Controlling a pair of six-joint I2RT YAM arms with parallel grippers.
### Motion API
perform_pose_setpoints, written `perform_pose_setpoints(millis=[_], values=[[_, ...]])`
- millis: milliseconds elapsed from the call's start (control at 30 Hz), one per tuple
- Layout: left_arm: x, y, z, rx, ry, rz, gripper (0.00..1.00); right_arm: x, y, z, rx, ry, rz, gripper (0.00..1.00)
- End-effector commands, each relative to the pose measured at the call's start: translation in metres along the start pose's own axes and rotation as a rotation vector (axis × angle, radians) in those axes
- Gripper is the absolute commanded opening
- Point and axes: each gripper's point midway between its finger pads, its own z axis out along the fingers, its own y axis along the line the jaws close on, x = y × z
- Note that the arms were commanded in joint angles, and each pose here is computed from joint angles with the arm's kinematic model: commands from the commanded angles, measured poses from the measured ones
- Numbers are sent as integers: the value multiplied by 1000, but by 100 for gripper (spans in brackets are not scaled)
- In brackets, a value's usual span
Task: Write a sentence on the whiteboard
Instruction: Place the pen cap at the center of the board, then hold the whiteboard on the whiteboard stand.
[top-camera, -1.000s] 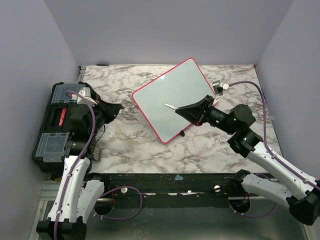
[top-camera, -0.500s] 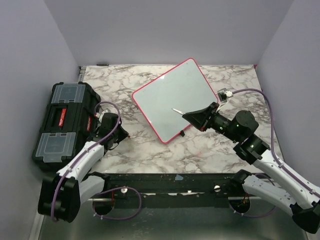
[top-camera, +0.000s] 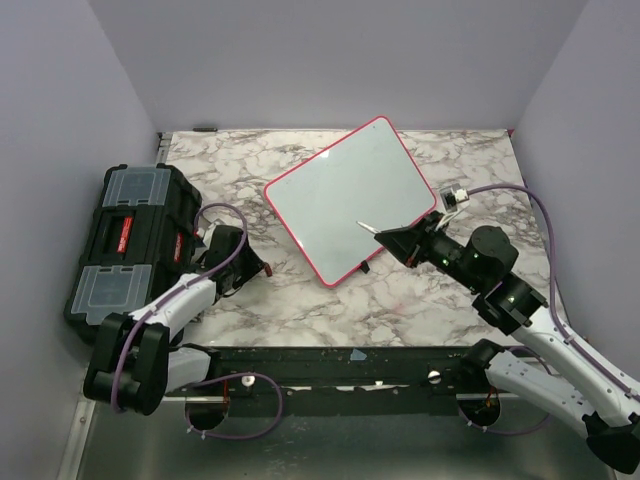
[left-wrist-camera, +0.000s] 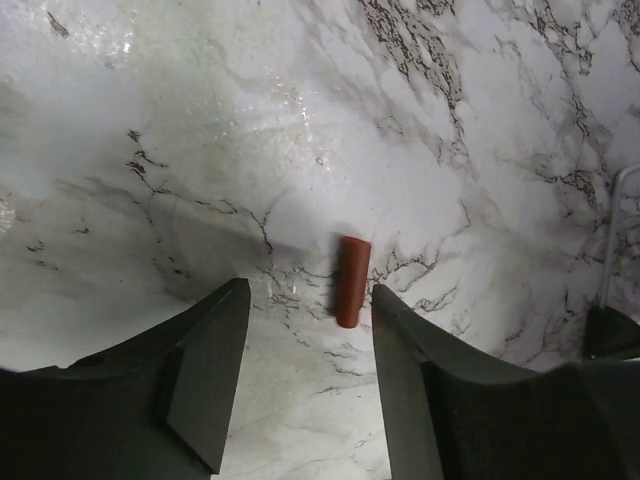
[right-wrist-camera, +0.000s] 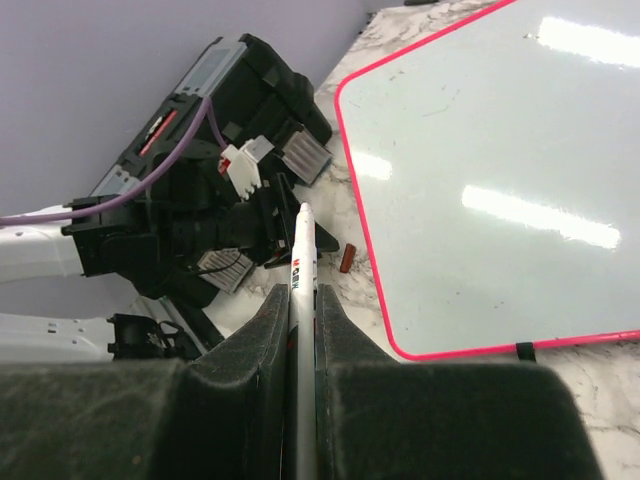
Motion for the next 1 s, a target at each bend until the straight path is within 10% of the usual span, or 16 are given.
perform_pose_setpoints(millis=[0, 233, 967], values=[[-11, -3, 2, -6, -46, 17, 58, 5, -13, -2, 63, 14, -34, 1], [-41, -18, -20, 25, -154, 104, 80, 6, -17, 3, 82, 35, -47, 1], [-191, -192, -123, 573, -375, 516, 87, -5, -26, 33, 158, 78, -69, 1]])
